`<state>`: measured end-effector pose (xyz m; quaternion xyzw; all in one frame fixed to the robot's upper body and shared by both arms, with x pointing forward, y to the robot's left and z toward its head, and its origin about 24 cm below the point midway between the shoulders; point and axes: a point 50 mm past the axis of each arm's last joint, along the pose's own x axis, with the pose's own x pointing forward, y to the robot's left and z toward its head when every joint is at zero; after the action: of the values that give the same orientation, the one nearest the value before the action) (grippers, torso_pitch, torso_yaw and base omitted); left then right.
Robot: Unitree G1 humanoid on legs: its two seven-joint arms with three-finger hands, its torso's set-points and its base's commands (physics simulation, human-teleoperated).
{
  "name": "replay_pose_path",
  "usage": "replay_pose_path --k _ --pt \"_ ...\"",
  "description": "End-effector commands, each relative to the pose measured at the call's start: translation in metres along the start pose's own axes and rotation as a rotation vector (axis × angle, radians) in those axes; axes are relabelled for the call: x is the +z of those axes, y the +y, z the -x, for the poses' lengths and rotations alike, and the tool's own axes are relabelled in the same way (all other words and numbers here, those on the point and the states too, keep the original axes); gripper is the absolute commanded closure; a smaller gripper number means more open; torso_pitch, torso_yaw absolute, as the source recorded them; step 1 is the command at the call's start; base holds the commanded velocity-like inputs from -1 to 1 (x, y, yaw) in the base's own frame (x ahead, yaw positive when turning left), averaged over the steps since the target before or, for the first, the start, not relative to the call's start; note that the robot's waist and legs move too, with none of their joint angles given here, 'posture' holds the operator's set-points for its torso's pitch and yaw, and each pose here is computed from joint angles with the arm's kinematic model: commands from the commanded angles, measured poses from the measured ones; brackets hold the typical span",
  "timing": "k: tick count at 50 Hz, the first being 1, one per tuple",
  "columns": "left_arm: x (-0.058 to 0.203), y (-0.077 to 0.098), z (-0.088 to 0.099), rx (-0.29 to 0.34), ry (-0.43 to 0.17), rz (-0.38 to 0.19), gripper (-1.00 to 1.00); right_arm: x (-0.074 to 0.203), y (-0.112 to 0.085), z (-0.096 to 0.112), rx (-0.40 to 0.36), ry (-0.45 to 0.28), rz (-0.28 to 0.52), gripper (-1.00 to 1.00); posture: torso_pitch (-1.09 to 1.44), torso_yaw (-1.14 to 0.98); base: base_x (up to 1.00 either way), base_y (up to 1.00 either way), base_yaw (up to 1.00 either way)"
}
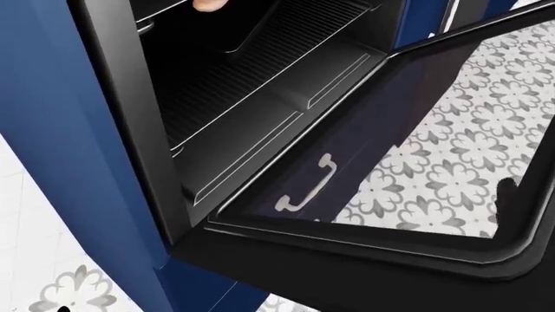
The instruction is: Close the oven door.
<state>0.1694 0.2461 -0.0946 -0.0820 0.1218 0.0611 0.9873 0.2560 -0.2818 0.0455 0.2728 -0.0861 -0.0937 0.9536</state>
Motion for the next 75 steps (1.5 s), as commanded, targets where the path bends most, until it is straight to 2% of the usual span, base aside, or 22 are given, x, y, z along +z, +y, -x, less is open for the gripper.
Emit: replay_pose_path --k 1,18,22,32,37,44,49,51,53,59,65,69,71,75 --pt "0.011 0.002 -0.006 -0.006 -0.060 -0.021 -1.00 0.020 0.018 -0.010 0.072 -0.075 0.024 -1.00 0.00 0.00 0.00 0.00 0.00" --pt "0.012 0.002 -0.007 -0.007 -0.064 -0.013 -1.00 0.031 0.074 -0.025 0.213 -0.060 0.070 -1.00 0.00 0.00 0.00 0.00 0.00" --pt "0.012 0.002 -0.007 -0.006 -0.065 -0.012 -1.00 0.034 0.098 -0.031 0.273 -0.051 0.082 -1.00 0.00 0.00 0.00 0.00 0.00" --pt "0.012 0.002 -0.006 -0.008 -0.064 -0.013 -1.00 0.039 0.156 -0.036 0.461 -0.005 0.184 -1.00 0.00 0.00 0.00 0.00 0.00" --pt "0.011 0.002 -0.006 -0.011 -0.061 -0.010 -1.00 0.049 0.177 -0.038 0.518 -0.005 0.211 -1.00 0.00 0.00 0.00 0.00 0.00" --pt "0.011 0.002 -0.006 -0.012 -0.061 -0.011 -1.00 0.045 0.207 -0.044 0.638 0.044 0.303 -1.00 0.00 0.00 0.00 0.00 0.00" --pt "0.011 0.002 -0.006 -0.011 -0.062 -0.009 -1.00 0.041 0.229 -0.052 0.707 0.074 0.337 -1.00 0.00 0.00 0.00 0.00 0.00" --pt "0.011 0.002 -0.007 -0.012 -0.064 -0.009 -1.00 0.041 0.243 -0.059 0.741 0.080 0.348 -1.00 0.00 0.00 0.00 0.00 0.00" --pt "0.011 0.002 -0.007 -0.012 -0.064 -0.008 -1.00 0.040 0.251 -0.064 0.750 0.100 0.332 -1.00 0.00 0.00 0.00 0.00 0.00" --pt "0.012 0.002 -0.007 -0.013 -0.065 -0.008 -1.00 0.030 0.278 -0.082 0.803 0.146 0.380 -1.00 0.00 0.00 0.00 0.00 0.00" --pt "0.013 0.001 -0.009 -0.015 -0.066 -0.006 -1.00 0.013 0.307 -0.095 0.850 0.205 0.482 -1.00 0.00 0.00 0.00 0.00 0.00" --pt "0.013 0.002 -0.008 -0.013 -0.066 -0.007 -1.00 0.013 0.328 -0.102 0.886 0.217 0.513 -1.00 0.00 0.00 0.00 0.00 0.00" --pt "0.012 0.002 -0.007 -0.011 -0.065 -0.007 -1.00 0.012 0.342 -0.103 0.924 0.229 0.540 -1.00 0.00 0.00 0.00 0.00 0.00" --pt "0.011 0.003 -0.006 -0.008 -0.064 -0.004 -1.00 0.007 0.358 -0.100 0.986 0.240 0.611 -1.00 0.00 0.00 0.00 0.00 0.00"
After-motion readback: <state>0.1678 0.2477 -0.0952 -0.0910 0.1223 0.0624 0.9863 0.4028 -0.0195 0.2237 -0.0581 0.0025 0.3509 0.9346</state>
